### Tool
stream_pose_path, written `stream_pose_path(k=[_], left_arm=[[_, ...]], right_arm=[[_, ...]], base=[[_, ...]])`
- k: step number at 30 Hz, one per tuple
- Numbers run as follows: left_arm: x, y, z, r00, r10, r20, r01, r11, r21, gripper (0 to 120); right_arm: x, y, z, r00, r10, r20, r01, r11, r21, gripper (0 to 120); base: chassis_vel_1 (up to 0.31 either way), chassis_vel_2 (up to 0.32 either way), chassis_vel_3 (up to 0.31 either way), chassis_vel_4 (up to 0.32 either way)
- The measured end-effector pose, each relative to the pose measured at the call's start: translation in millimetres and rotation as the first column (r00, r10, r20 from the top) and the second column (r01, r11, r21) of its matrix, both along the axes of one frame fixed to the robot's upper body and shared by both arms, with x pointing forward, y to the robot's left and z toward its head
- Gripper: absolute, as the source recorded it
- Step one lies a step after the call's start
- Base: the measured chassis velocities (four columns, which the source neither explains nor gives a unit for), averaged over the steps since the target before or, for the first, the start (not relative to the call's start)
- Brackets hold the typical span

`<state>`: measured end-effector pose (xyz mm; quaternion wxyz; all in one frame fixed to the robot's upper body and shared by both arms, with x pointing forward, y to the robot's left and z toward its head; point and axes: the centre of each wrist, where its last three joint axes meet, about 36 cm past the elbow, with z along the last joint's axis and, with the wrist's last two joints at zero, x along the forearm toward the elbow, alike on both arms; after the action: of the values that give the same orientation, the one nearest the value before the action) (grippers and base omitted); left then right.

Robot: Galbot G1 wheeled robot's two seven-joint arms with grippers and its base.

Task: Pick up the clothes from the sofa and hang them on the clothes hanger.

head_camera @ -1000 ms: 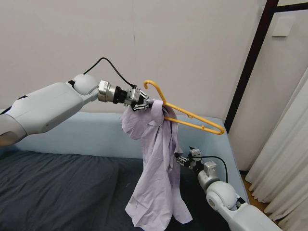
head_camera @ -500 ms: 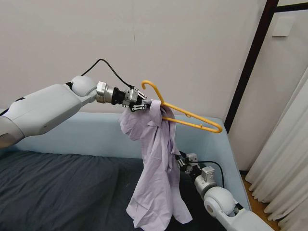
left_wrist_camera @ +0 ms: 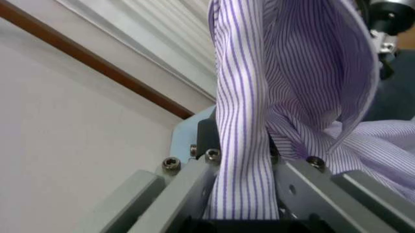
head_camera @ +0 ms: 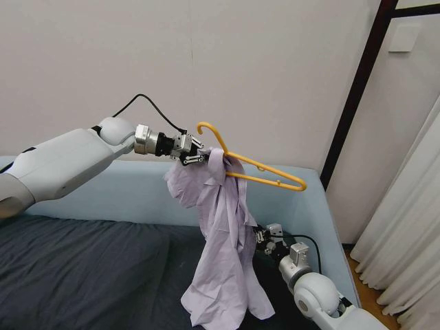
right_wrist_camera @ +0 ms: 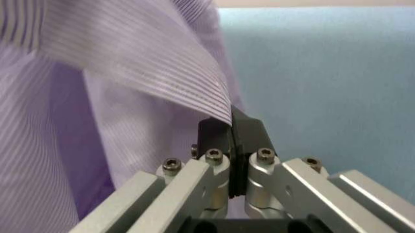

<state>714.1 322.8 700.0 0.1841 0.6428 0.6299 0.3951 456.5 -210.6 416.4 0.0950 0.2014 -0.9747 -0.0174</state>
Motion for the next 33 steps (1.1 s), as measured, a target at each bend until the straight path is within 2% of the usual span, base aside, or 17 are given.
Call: stream_pose_path(k=[3, 4, 10, 13, 21, 33], left_arm=[[-2, 8, -8, 1.000, 0.001, 0.003, -0.001, 1.000, 0.017, 0], [-6, 14, -16, 1.000, -0.004, 0.004, 0.004, 0.999, 0.032, 0], [-11, 28, -38, 1.000, 0.002, -0.005, -0.002, 1.000, 0.020, 0], [-16, 42, -57, 1.000, 0.000, -0.018, 0.000, 1.000, 0.021, 0], [-22, 64, -86, 1.000, -0.018, -0.020, 0.019, 0.996, 0.086, 0], [-17, 94, -103, 0.997, 0.067, -0.037, -0.060, 0.985, 0.159, 0]], right_arm=[[7, -6, 6, 1.000, -0.001, -0.027, 0.001, 1.000, 0.013, 0], [16, -13, 14, 0.998, 0.002, -0.070, 0.001, 0.999, 0.045, 0], [29, -22, 22, 0.993, -0.002, -0.114, 0.009, 0.998, 0.060, 0], [39, -29, 31, 0.991, -0.003, -0.137, 0.011, 0.998, 0.058, 0], [54, -34, 56, 0.994, -0.010, -0.106, 0.013, 1.000, 0.027, 0], [46, -36, 104, 0.999, -0.008, -0.038, 0.008, 1.000, -0.020, 0]], base=[[0.000, 0.000, 0.000, 0.000], [0.000, 0.000, 0.000, 0.000], [0.000, 0.000, 0.000, 0.000], [0.000, 0.000, 0.000, 0.000], [0.000, 0.000, 0.000, 0.000], [0.000, 0.000, 0.000, 0.000]])
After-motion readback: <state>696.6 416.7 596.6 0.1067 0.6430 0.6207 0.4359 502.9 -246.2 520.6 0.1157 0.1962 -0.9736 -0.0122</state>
